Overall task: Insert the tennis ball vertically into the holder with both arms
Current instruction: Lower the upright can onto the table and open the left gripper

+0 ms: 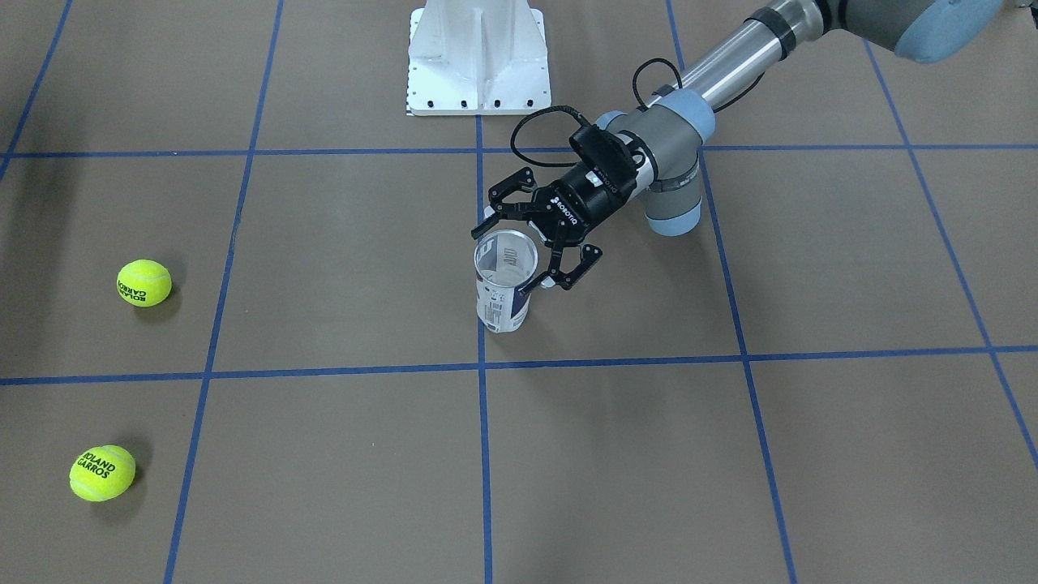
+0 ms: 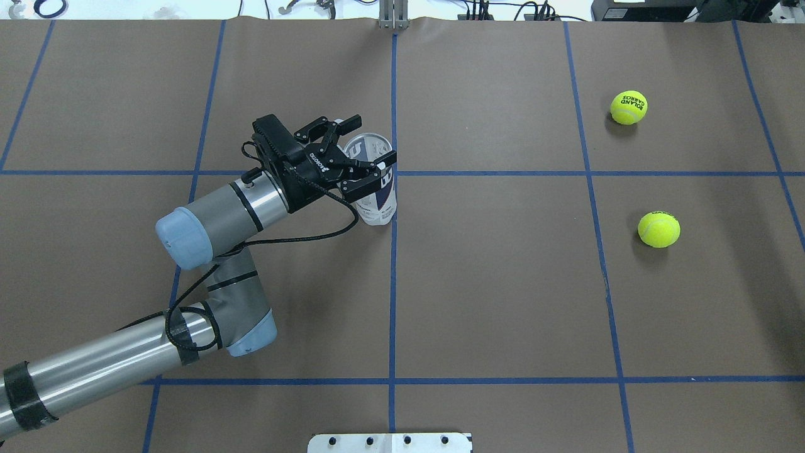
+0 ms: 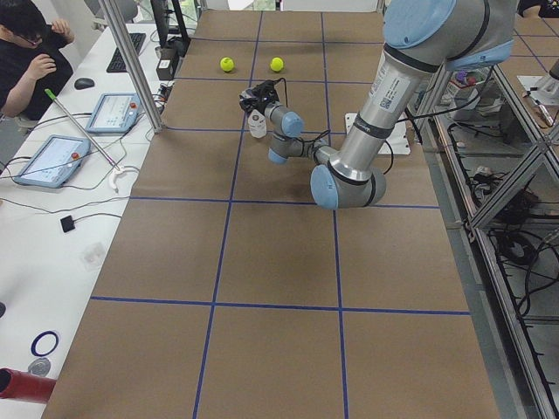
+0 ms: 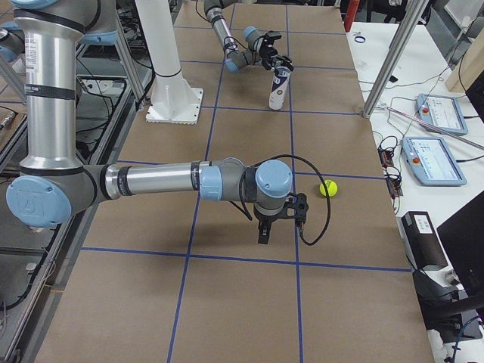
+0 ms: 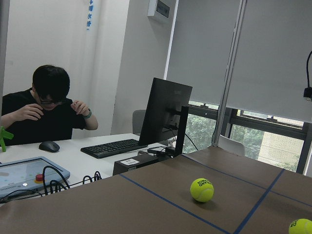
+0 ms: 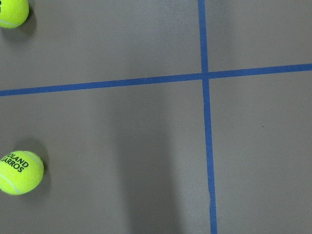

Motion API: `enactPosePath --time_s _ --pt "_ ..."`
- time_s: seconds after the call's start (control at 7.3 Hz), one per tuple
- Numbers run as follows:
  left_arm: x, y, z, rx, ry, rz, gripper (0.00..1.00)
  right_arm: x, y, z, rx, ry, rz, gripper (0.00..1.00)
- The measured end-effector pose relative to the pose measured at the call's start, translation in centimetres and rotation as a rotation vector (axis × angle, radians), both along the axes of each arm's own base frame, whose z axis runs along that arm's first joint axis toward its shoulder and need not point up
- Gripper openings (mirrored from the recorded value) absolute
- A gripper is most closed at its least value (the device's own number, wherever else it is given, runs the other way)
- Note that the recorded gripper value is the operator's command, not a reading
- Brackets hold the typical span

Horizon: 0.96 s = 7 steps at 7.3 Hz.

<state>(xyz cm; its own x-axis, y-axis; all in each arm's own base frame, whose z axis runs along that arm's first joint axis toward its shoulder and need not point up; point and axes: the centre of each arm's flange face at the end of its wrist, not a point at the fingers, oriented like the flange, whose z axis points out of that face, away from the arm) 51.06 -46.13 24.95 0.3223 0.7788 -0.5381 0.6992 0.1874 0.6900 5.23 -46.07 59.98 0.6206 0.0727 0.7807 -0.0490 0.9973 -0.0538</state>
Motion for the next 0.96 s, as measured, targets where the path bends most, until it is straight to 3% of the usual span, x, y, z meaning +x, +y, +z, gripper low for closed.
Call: enactPosePath --time_s 0.55,0.68,0.96 --pt "-1.5 0.6 -3.2 0.026 0.06 0.001 0.99 0.0 -0.2 -0.3 0.007 0.0 0.0 0.99" --pt "-2.5 0.4 -4.5 0.031 0.071 -0.008 0.99 0.0 -0.4 -1.0 0.022 0.002 -0.001 0.99" --pt "-5.8 -0.9 -8.3 0.011 0.034 -0.047 0.99 -0.1 -2.7 -4.9 0.102 0.016 -0.002 0.99"
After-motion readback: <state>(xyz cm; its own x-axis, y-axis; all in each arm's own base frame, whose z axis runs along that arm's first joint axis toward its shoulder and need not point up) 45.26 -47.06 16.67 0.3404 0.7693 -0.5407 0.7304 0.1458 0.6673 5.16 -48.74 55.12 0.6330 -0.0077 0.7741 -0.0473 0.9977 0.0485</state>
